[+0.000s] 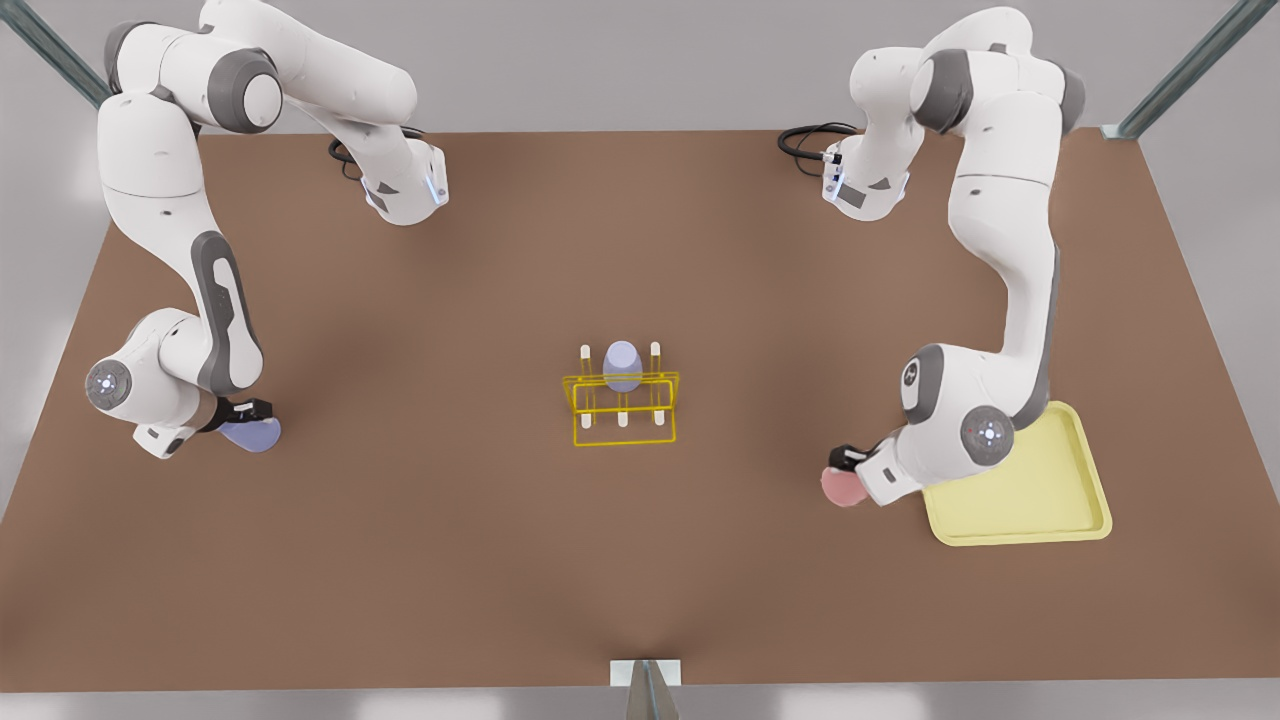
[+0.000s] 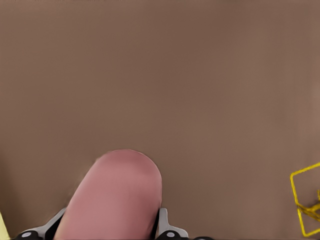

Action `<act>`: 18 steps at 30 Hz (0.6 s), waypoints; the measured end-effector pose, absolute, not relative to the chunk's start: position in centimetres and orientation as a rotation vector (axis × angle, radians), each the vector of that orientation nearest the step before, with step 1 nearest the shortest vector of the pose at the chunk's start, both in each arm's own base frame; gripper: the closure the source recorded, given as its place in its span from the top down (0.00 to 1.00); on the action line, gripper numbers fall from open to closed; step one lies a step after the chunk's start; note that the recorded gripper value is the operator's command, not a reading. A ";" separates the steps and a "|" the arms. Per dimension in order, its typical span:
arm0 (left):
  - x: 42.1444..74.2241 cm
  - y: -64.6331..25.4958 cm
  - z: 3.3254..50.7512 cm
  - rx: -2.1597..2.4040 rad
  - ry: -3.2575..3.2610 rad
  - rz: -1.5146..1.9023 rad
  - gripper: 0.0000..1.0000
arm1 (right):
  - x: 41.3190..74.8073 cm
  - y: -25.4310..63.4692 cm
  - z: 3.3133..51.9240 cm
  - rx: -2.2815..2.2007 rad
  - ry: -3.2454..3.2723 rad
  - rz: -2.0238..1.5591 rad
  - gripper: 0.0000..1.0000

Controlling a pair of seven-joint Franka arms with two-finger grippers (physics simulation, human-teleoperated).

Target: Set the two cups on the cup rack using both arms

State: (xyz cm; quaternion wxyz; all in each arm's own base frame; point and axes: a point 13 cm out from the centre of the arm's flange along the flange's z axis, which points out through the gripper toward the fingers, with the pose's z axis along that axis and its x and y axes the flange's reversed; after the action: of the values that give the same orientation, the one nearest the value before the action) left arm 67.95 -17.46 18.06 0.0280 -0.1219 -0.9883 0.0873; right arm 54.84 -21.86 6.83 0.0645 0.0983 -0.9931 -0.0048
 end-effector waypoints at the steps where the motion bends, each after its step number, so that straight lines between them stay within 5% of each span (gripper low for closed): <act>1: 67.6 -20.7 18.7 -0.378 -3.047 0.318 0.86 | 54.9 -21.9 6.9 0.297 -2.999 -0.014 0.87; 10: 63.7 -39.5 21.9 -0.177 -2.985 0.562 0.86 | 55.5 -21.2 7.4 0.312 -3.006 -0.014 0.86; 18: 63.5 -42.3 22.9 0.182 -2.941 0.583 0.86 | 56.9 -19.7 8.9 0.342 -3.023 -0.012 0.86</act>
State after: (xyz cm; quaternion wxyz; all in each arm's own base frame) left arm 63.53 -42.26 22.89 0.0689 0.0605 -0.9768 0.1937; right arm 56.90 -19.70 8.93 0.0497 0.1123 -0.9924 -0.0041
